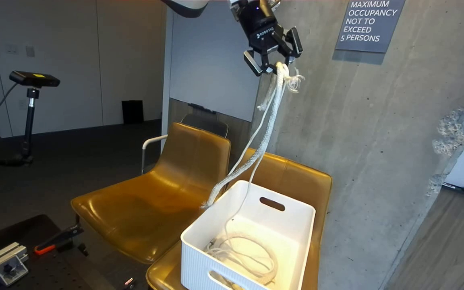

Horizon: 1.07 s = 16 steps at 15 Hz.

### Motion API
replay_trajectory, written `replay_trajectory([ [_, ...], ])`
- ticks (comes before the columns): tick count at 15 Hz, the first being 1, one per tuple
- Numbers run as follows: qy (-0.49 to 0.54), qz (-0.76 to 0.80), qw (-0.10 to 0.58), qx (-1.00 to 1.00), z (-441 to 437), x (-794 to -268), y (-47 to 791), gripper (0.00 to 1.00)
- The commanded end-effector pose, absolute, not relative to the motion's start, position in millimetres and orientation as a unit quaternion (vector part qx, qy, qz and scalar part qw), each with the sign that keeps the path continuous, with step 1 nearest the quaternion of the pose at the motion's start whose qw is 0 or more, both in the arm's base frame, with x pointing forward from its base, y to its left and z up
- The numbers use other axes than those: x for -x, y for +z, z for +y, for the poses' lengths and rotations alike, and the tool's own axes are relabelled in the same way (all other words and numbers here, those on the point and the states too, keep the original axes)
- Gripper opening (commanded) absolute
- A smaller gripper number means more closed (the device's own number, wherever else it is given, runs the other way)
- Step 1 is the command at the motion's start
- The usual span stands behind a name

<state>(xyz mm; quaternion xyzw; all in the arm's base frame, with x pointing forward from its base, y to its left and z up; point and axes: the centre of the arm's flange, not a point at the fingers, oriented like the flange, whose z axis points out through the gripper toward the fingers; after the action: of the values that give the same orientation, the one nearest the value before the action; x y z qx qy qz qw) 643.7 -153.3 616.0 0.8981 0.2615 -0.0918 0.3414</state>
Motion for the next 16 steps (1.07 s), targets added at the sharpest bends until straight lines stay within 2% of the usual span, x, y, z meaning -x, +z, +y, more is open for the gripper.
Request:
replay_trajectory([
  [1, -0.105, 0.245, 0.358, -0.895, -169.2, -692.4, 664.2, 0.02],
  [9, -0.095, 0.226, 0.379, -0.892, -190.5, -692.6, 717.3, 0.02],
  [12, -0.084, 0.238, 0.364, -0.897, -162.2, -680.4, 675.0, 0.02],
  [16, -0.078, 0.253, 0.299, -0.917, -126.4, -663.5, 582.2, 0.02],
])
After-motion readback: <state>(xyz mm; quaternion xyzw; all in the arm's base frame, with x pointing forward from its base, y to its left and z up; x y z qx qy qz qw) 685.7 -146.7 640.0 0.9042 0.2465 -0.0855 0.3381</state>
